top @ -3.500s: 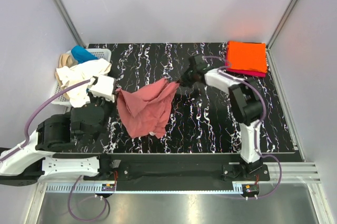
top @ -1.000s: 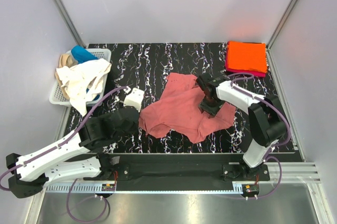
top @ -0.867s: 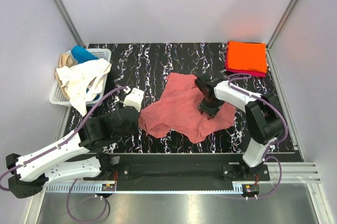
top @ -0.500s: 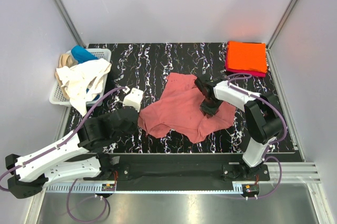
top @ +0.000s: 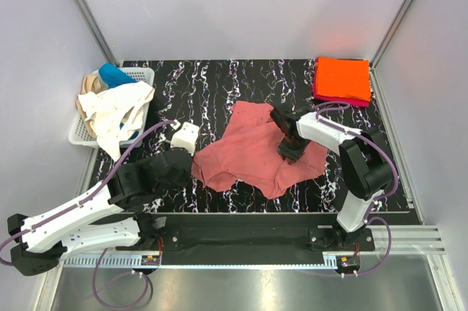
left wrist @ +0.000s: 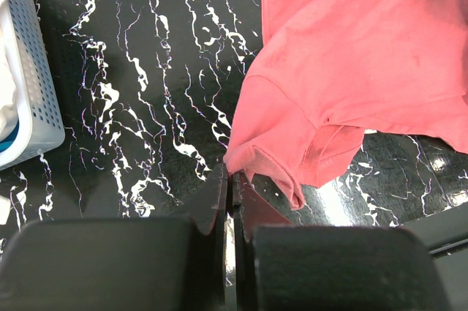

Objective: Fold and stack the t-shirts
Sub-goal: Flatten the tshirt out

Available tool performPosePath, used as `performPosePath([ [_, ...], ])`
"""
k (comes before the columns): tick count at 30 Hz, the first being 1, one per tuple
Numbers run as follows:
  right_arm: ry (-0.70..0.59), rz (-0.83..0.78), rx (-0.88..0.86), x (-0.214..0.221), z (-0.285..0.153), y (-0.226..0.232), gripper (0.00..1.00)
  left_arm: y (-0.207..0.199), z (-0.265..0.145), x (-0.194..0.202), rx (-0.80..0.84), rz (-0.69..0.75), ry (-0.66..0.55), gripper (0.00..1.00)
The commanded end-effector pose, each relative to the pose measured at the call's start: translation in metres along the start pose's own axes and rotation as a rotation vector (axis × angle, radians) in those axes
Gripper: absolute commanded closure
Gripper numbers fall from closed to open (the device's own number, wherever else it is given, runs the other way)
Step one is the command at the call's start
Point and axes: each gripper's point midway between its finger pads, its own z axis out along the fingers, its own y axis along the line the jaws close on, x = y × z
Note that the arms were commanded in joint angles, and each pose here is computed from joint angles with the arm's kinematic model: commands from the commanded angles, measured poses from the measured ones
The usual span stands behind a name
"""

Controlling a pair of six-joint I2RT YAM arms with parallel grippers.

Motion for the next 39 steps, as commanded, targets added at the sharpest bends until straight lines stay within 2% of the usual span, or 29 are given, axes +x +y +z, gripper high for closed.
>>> performPosePath([
  [1, 0.004, -0.004, -0.008, 0.004, 0.000, 0.003, 0.64, -0.002, -0.001, -0.010, 0.015, -0.040, -0.044, 1.00],
  [11, 0.033, 0.002, -0.032, 0.012, 0.004, 0.002, 0.74, -0.003, -0.001, -0.011, 0.018, -0.048, -0.049, 1.00],
  [14, 0.021, -0.001, -0.039, 0.010, 0.003, 0.002, 0.98, -0.002, -0.001, -0.011, 0.013, -0.052, -0.049, 1.00],
  [17, -0.048, -0.034, -0.096, -0.008, -0.017, 0.011, 1.00, -0.002, 0.000, -0.016, 0.003, -0.051, -0.062, 1.00],
  [19, -0.130, -0.044, -0.169, -0.033, -0.053, 0.020, 1.00, 0.005, -0.004, -0.037, -0.036, -0.023, -0.096, 1.00],
  [20, -0.188, -0.067, -0.177, -0.047, -0.068, 0.018, 1.00, 0.017, -0.014, -0.066, -0.087, -0.040, -0.157, 1.00],
  [22, -0.284, -0.045, -0.245, -0.084, -0.118, 0.014, 1.00, 0.031, -0.021, -0.098, -0.167, 0.004, -0.202, 1.00],
  [23, -0.315, -0.032, -0.276, -0.096, -0.135, 0.011, 1.00, 0.045, -0.040, -0.135, -0.208, -0.047, -0.279, 1.00],
  [24, -0.360, -0.008, -0.341, -0.114, -0.165, 0.013, 1.00, 0.051, -0.048, -0.153, -0.217, -0.063, -0.312, 1.00],
  [27, -0.541, 0.039, -0.476, -0.162, -0.248, -0.008, 1.00, 0.079, -0.086, -0.219, -0.270, -0.144, -0.462, 1.00],
  [28, -0.615, 0.028, -0.511, -0.170, -0.276, -0.020, 1.00, 0.085, -0.097, -0.236, -0.286, -0.133, -0.507, 1.00],
  [29, -0.676, 0.035, -0.531, -0.176, -0.298, -0.029, 1.00, 0.097, -0.120, -0.257, -0.292, -0.182, -0.566, 1.00],
  [31, -0.814, 0.052, -0.614, -0.184, -0.360, -0.055, 1.00, 0.107, -0.139, -0.275, -0.301, -0.194, -0.607, 1.00],
  [34, -0.979, 0.128, -0.688, -0.183, -0.425, -0.107, 1.00, 0.124, -0.185, -0.296, -0.217, -0.281, -0.723, 1.00],
  [36, -1.067, 0.203, -0.742, -0.174, -0.459, -0.148, 1.00, 0.121, -0.211, -0.307, -0.080, -0.316, -0.809, 1.00],
  [37, -1.089, 0.225, -0.760, -0.170, -0.467, -0.159, 1.00, 0.126, -0.230, -0.305, -0.018, -0.357, -0.858, 1.00],
  [39, -1.123, 0.267, -0.795, -0.160, -0.478, -0.183, 1.00, 0.116, -0.253, -0.305, 0.128, -0.342, -0.925, 1.00],
])
